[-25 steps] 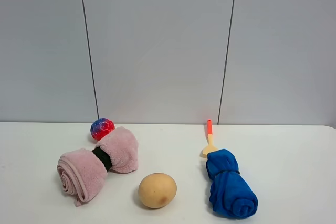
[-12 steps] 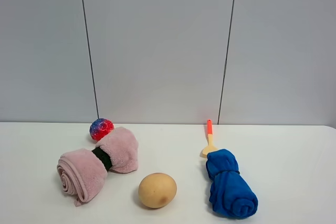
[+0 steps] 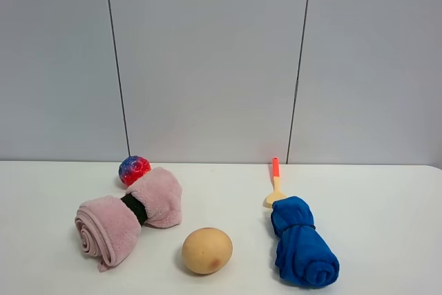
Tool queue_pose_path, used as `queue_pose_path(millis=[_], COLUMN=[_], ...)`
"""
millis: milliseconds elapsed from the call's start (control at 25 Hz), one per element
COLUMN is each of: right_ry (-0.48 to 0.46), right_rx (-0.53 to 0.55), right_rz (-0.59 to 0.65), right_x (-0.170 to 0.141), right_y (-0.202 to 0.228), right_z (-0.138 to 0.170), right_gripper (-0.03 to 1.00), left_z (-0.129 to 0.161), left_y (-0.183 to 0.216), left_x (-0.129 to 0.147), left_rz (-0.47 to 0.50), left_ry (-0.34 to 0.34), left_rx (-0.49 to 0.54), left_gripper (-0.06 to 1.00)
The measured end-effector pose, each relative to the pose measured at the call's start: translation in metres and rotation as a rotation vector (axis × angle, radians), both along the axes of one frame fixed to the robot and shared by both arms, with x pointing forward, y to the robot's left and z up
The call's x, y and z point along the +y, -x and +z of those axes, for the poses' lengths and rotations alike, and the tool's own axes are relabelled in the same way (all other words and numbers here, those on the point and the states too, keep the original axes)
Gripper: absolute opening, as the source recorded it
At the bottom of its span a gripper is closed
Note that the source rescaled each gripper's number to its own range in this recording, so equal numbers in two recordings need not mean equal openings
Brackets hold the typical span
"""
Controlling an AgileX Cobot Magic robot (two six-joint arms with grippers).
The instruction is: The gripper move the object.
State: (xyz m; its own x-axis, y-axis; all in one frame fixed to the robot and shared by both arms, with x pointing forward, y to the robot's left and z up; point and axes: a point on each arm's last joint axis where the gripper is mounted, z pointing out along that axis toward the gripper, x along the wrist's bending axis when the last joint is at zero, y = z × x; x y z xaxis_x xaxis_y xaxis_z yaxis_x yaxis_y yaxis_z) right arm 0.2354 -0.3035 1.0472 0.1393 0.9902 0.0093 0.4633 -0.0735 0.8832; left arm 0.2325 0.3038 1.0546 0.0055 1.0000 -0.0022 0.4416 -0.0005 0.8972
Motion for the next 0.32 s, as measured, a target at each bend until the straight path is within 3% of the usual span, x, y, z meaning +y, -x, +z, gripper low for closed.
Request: queue_pose_path(millis=[320], right_ry=[0.000], right_rx=[0.000], right_rz=[0.000], right_x=[0.0000], right_y=[0.0000], right_z=[0.0000], right_gripper=[0.89], left_z=[0.0000], left_y=[0.0000], left_x=[0.0000], left_rz=[0.000], left_ry=[0.000], left_rx=[0.000], left_gripper=[1.00])
